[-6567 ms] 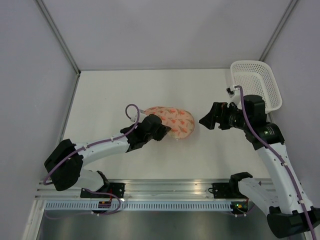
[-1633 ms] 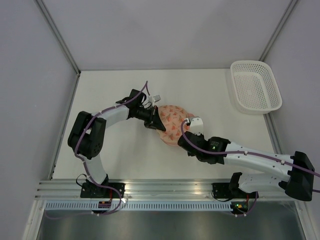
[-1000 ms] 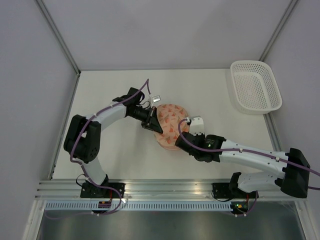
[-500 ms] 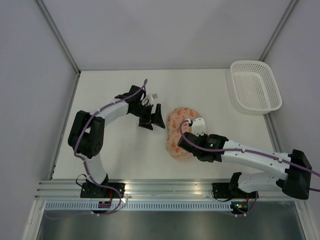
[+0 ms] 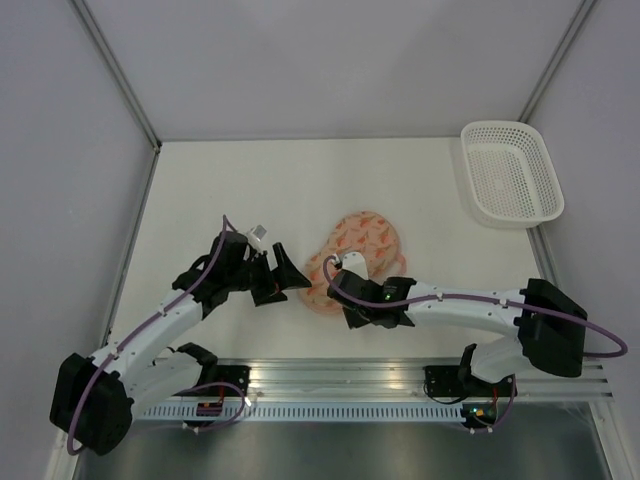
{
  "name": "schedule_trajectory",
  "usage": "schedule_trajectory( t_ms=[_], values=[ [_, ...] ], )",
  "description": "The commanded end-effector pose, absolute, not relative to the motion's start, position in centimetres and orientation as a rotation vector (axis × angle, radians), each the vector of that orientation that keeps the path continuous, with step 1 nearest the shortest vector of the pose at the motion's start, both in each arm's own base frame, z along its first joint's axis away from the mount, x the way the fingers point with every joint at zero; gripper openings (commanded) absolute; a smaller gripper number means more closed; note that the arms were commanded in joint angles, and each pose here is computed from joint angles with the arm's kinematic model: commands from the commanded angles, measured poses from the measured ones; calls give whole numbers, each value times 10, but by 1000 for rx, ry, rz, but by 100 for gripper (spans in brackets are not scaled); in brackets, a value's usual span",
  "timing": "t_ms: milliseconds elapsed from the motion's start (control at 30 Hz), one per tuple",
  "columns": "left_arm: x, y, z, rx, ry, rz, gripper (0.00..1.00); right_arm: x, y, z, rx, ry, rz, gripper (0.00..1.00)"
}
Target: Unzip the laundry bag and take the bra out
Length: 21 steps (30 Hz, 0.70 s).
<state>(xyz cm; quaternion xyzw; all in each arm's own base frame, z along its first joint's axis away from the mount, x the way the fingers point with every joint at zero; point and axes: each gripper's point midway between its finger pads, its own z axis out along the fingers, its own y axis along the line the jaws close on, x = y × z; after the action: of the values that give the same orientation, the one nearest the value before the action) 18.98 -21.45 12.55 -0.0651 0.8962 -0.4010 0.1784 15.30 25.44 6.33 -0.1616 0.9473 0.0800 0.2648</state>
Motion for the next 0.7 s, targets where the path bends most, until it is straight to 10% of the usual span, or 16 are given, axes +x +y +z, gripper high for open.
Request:
schedule_trajectory(
  t_ms=[0,667],
  values=[
    [182,-222,132,-437,2512,-1272,100,139,326,74,-526,2516,561,0],
    [195,-216,69,-963,2400,-1250,100,141,368,93,-542,2413,746,0]
  ],
)
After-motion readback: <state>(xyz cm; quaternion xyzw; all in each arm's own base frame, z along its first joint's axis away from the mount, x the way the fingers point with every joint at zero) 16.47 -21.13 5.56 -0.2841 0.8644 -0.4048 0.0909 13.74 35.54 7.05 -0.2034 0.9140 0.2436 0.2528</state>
